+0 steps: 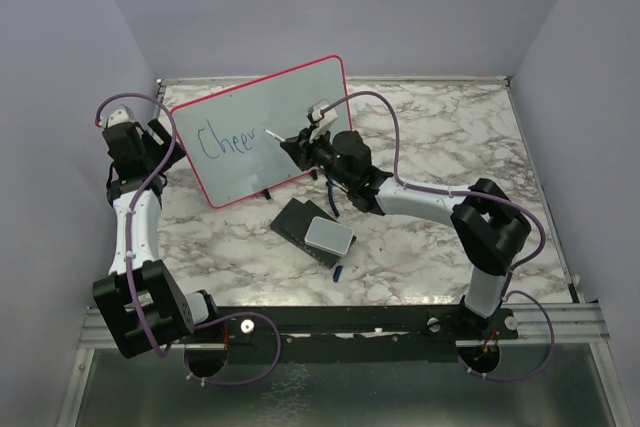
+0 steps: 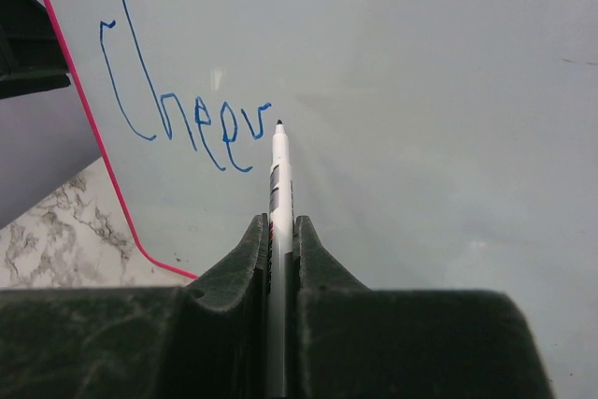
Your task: Write a sentence on the whiteboard
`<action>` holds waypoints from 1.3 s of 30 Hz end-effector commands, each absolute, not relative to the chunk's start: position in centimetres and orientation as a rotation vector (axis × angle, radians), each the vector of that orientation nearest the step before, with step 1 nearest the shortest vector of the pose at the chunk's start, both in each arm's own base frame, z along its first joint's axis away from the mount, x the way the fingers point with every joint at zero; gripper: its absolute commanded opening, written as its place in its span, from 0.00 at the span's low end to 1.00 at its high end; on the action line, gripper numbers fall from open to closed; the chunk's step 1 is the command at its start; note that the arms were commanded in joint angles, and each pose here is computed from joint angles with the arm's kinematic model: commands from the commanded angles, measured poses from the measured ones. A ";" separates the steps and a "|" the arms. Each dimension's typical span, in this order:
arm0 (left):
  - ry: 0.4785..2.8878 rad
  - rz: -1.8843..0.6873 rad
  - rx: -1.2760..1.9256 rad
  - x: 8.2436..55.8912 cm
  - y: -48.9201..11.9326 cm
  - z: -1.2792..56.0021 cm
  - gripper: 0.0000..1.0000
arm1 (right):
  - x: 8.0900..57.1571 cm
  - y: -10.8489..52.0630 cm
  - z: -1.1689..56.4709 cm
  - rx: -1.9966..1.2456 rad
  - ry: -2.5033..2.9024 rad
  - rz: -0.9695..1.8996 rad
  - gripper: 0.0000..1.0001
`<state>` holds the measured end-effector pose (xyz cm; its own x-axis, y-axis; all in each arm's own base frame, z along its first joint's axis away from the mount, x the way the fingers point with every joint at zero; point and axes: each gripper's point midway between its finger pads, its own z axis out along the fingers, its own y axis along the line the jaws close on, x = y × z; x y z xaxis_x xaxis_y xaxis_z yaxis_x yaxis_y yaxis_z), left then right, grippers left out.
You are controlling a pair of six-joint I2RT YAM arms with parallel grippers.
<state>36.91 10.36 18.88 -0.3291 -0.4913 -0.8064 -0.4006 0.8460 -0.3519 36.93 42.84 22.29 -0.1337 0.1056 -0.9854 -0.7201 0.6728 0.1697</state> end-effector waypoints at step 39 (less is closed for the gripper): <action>1.949 -0.144 -0.601 37.2 9.2 19.6 0.80 | 39.9 43.9 21.0 -0.484 1.606 0.742 0.00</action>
